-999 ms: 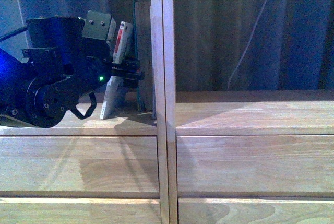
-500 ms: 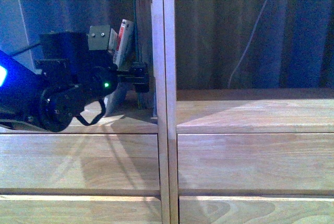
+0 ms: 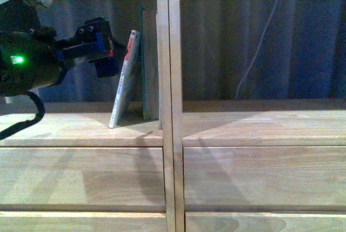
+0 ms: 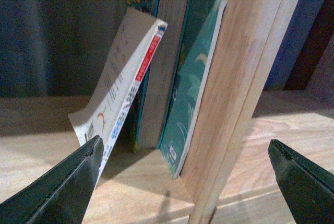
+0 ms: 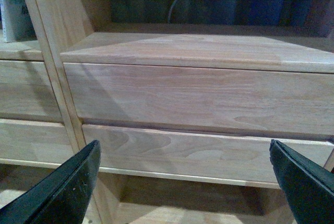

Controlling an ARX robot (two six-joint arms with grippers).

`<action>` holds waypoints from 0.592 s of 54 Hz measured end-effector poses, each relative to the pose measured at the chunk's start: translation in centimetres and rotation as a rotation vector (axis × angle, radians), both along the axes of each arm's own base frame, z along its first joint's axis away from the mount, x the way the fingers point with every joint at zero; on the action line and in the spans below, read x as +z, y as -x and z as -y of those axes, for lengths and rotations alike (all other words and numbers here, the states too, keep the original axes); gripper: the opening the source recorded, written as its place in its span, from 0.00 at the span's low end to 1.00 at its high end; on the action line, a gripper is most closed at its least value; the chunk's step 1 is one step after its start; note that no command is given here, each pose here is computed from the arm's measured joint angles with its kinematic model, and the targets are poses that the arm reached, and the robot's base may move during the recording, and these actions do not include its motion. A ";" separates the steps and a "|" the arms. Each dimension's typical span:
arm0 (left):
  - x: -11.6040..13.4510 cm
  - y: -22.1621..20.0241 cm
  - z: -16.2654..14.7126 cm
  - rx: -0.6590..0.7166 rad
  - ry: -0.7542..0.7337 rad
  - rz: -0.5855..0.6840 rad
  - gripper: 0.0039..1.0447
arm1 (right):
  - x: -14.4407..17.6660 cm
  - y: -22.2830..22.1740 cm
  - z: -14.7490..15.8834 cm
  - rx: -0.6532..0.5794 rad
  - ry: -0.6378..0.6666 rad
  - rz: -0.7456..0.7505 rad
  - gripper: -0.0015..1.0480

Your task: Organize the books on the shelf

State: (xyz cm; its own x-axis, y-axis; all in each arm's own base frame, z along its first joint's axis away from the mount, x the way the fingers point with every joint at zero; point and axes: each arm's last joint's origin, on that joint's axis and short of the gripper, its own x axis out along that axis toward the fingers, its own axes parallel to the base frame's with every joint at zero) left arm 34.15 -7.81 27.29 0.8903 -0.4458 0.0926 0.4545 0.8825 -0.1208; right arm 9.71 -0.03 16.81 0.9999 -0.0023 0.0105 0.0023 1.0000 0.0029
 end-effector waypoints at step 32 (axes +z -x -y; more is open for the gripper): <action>-0.2 18.9 -4.9 -0.015 0.024 0.071 0.93 | 0.0 0.0 0.0 0.000 0.000 0.000 0.93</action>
State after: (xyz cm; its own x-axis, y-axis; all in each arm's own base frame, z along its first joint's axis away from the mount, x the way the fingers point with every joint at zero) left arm 15.22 -2.89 27.13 0.8743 -0.4561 0.1658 0.4759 0.8728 -0.1086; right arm 9.71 -0.03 16.81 0.9999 -0.0019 0.0105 0.0019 1.0000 0.0029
